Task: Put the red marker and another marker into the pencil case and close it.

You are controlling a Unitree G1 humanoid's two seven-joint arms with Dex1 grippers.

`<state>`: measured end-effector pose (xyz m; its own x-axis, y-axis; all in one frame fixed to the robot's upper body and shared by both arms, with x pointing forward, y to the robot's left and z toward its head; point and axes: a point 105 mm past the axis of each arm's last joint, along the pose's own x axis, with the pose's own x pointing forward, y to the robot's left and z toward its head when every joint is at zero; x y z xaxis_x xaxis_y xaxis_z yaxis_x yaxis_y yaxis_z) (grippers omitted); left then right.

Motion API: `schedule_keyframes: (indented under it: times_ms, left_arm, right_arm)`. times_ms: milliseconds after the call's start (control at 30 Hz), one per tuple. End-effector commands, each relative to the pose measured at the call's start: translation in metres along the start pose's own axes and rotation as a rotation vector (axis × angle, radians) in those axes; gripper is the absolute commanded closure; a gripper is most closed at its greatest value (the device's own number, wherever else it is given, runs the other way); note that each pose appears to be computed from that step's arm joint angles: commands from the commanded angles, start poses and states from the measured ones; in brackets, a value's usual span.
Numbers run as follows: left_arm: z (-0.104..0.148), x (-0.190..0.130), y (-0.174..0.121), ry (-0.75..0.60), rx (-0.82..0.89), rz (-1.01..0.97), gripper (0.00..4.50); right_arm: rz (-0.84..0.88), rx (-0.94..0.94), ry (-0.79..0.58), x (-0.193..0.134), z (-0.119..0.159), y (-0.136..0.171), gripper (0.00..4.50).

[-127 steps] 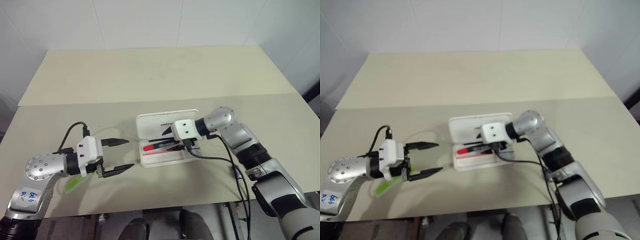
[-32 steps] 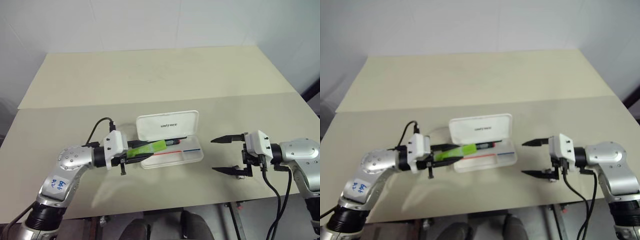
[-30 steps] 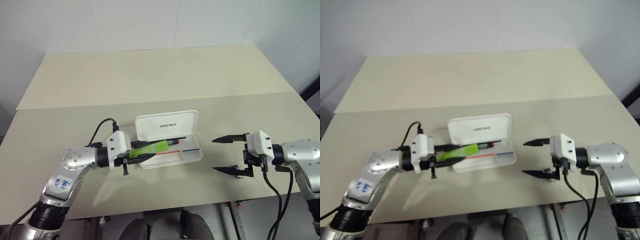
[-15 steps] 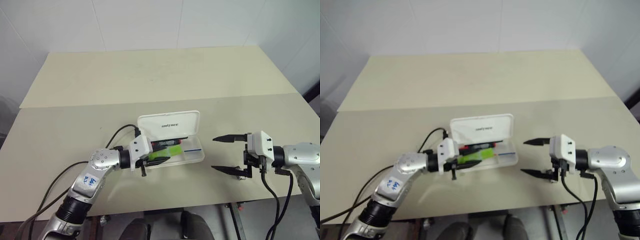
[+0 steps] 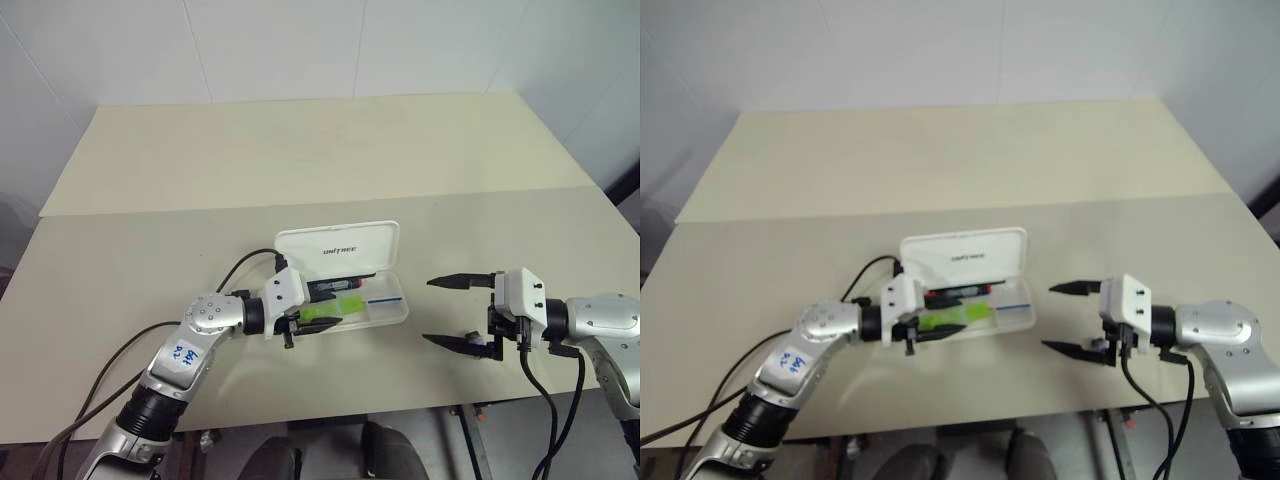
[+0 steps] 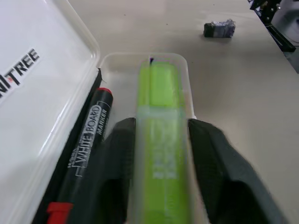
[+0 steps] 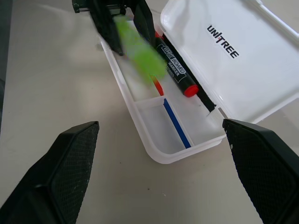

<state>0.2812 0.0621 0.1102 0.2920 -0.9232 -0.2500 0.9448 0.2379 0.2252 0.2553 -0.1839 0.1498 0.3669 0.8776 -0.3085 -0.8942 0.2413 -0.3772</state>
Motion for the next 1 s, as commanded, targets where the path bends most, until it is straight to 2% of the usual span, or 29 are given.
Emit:
schedule_keyframes:
  times_ms: [33,133,500,833,1000]
  left_arm:
    - [0.013,0.003,-0.002,-0.02,0.036,-0.024,1.04]
    - [0.017,0.004,-0.001,-0.03,0.044,-0.017,0.02]
    - [0.037,-0.007,-0.005,-0.114,0.048,-0.055,0.02]
    - [0.031,-0.042,0.001,-0.07,0.07,-0.001,0.02]
    - [0.035,-0.053,-0.005,-0.077,0.071,-0.01,0.02]
  right_arm:
    - [-0.023,-0.046,-0.037,-0.003,0.011,-0.002,0.0]
    - [-0.025,-0.046,-0.041,-0.002,0.011,-0.001,0.0]
    - [-0.01,-0.022,-0.054,0.002,0.008,-0.001,0.0]
    - [0.002,0.0,-0.038,-0.001,0.008,-0.001,0.0]
    - [-0.014,0.025,0.011,-0.016,0.004,-0.001,0.0]
